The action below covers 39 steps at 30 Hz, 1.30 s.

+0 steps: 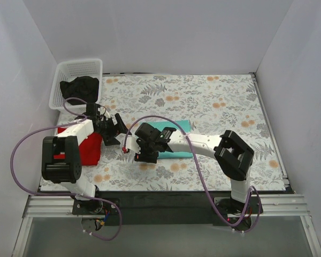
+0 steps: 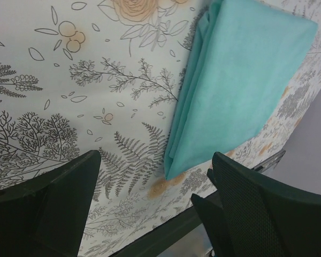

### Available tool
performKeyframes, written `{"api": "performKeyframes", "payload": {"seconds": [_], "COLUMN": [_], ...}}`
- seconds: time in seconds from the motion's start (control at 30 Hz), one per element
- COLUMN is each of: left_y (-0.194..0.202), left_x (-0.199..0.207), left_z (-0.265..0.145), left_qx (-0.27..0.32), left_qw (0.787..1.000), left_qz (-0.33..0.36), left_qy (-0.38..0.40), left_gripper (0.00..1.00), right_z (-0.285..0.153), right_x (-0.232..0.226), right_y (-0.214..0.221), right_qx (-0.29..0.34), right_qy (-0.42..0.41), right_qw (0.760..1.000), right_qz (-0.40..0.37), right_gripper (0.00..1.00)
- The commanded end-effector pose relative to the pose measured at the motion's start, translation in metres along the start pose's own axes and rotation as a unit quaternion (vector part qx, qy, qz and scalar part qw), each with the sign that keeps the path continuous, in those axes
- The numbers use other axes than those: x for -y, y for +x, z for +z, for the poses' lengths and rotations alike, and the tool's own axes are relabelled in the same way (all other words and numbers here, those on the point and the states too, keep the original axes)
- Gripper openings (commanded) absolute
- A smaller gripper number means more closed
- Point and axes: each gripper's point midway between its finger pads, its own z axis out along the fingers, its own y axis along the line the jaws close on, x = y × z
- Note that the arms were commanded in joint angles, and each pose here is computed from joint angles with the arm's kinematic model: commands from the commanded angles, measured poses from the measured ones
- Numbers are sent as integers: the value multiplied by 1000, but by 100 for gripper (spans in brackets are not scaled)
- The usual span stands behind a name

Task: Fold and stack the t-shirts
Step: Neatly place the folded tshirt to the corner

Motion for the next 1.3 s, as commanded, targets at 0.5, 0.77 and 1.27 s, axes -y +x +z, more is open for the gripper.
{"api": "performKeyframes", "payload": {"seconds": [0.5, 0.77, 1.27], "left_y": [4, 7, 23], "left_x": [-1, -7, 11], "left_z": [7, 14, 37], "left_qx": [-4, -16, -73], "left_qw": [1000, 999, 986], "left_qz": [-20, -32, -111], "left_qy": [11, 5, 98], "left_gripper": [83, 83, 87], "right_z": [35, 59, 5], "right_x": [8, 2, 29], "right_y": [-31, -18, -33], "right_qx": [7, -14, 52], "right_qy": [42, 24, 25], "right_qw": [999, 1000, 998], "right_qz": [-12, -11, -15], "right_gripper": [49, 43, 1]}}
